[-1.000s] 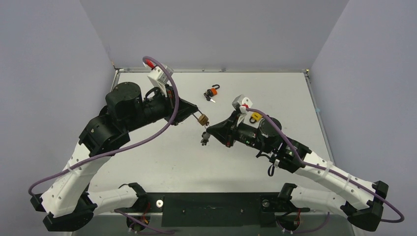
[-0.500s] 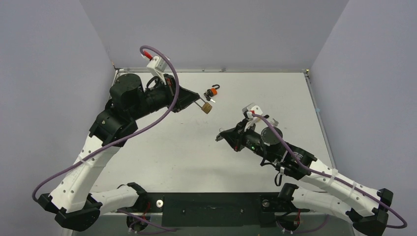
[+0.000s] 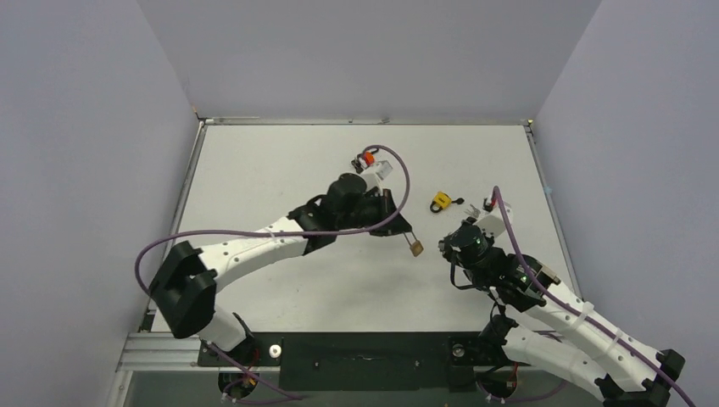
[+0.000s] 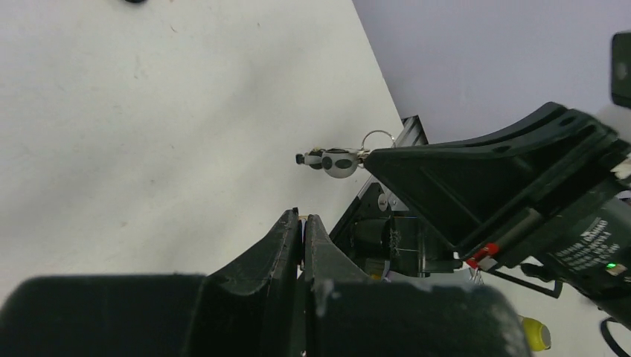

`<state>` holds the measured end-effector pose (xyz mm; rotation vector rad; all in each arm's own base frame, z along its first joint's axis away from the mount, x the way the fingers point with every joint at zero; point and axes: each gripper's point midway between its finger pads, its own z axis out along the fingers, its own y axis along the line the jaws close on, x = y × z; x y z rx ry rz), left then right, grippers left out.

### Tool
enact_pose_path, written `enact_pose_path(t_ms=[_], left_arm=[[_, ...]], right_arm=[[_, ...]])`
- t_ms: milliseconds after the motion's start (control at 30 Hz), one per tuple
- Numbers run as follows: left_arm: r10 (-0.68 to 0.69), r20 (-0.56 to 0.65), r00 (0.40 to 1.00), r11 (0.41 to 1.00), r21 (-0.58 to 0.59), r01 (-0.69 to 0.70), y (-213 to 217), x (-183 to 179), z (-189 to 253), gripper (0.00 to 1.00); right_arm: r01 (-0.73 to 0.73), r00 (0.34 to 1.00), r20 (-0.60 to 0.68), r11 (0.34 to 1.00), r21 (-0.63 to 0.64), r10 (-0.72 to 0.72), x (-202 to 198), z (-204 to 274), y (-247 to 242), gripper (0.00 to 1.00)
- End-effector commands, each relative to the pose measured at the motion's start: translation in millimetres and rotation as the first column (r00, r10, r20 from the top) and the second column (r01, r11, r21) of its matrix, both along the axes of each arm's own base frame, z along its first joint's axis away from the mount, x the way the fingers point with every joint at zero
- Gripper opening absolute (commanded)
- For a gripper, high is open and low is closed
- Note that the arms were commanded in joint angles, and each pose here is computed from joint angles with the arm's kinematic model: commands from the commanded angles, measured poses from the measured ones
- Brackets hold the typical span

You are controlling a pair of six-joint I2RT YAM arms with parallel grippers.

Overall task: Lock with the key
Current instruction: Place the key at the center of the board.

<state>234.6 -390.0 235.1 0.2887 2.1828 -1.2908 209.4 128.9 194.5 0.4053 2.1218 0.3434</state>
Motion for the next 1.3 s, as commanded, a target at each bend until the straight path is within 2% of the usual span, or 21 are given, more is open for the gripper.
enact_pose_path(t_ms=[0, 167, 300, 400, 467, 633, 733, 900, 1000, 1067, 1100, 1200, 1267], left_arm=[[-0.017, 0.019, 1.0, 0.982, -0.186, 0.021, -55.5, -3.0, 13.7, 0.0], [-0.109, -0.079, 0.991, 0.972, -0.216, 0.09, -108.8, -18.5, -40.8, 0.0], [-0.158, -0.144, 0.977, 0.967, -0.224, 0.123, -134.3, -26.0, -79.7, 0.0], [-0.188, -0.173, 0.967, 0.957, -0.254, 0.141, -146.0, -30.2, -98.5, 0.0], [-0.198, -0.22, 0.955, 0.959, -0.243, 0.143, -151.1, -32.9, -124.7, 0.0], [-0.228, -0.255, 0.94, 0.959, -0.227, 0.171, -158.4, -42.6, -147.9, 0.0], [-0.226, -0.278, 0.934, 0.965, -0.197, 0.175, -158.6, -46.6, -161.5, 0.0], [-0.207, -0.283, 0.936, 0.974, -0.146, 0.171, -153.0, -45.4, -169.9, 0.22], [-0.184, -0.278, 0.943, 0.982, -0.095, 0.163, -146.6, -39.4, -171.7, 0.31], [-0.175, -0.274, 0.946, 0.984, -0.075, 0.161, -140.6, -35.4, -170.8, 0.34], [-0.168, -0.271, 0.948, 0.985, -0.069, 0.155, -137.3, -31.8, -170.3, 0.36], [-0.147, -0.239, 0.96, 0.989, -0.039, 0.142, -122.2, -23.2, -161.3, 0.4], [-0.125, -0.216, 0.968, 0.992, -0.021, 0.123, -111.3, -14.0, -152.8, 0.4]], right_arm=[[0.255, 0.964, -0.07, 0.967, -0.005, -0.255, -13.8, -23.8, -47.7, 0.0], [0.369, 0.921, -0.107, 0.927, -0.062, -0.374, -27.7, -41.9, -75.7, 0.0], [0.441, 0.882, -0.148, 0.894, -0.072, -0.447, -35.0, -60.0, -90.6, 0.0], [0.473, 0.86, -0.172, 0.877, -0.081, -0.48, -35.3, -72.9, -97.9, 0.0], [0.478, 0.851, -0.198, 0.874, -0.091, -0.486, -34.5, -81.5, -98.7, 0.0], [0.477, 0.83, -0.254, 0.868, -0.142, -0.497, -32.5, -102.6, -101.7, 0.0], [0.459, 0.831, -0.286, 0.879, -0.13, -0.476, -28.4, -113.5, -93.9, 0.0], [0.432, 0.831, -0.321, 0.891, -0.14, -0.453, -27.2, -125.6, -87.2, 0.0], [0.408, 0.84, -0.334, 0.904, -0.131, -0.427, -25.4, -126.8, -81.5, 0.0], [0.399, 0.843, -0.337, 0.908, -0.129, -0.419, -24.8, -126.6, -80.0, 0.04], [0.397, 0.844, -0.338, 0.909, -0.127, -0.416, -24.9, -126.7, -79.7, 0.1], [0.382, 0.853, -0.335, 0.916, -0.12, -0.4, -24.9, -124.5, -78.3, 0.22], [0.369, 0.863, -0.33, 0.923, -0.106, -0.383, -24.3, -120.7, -76.0, 0.36]])
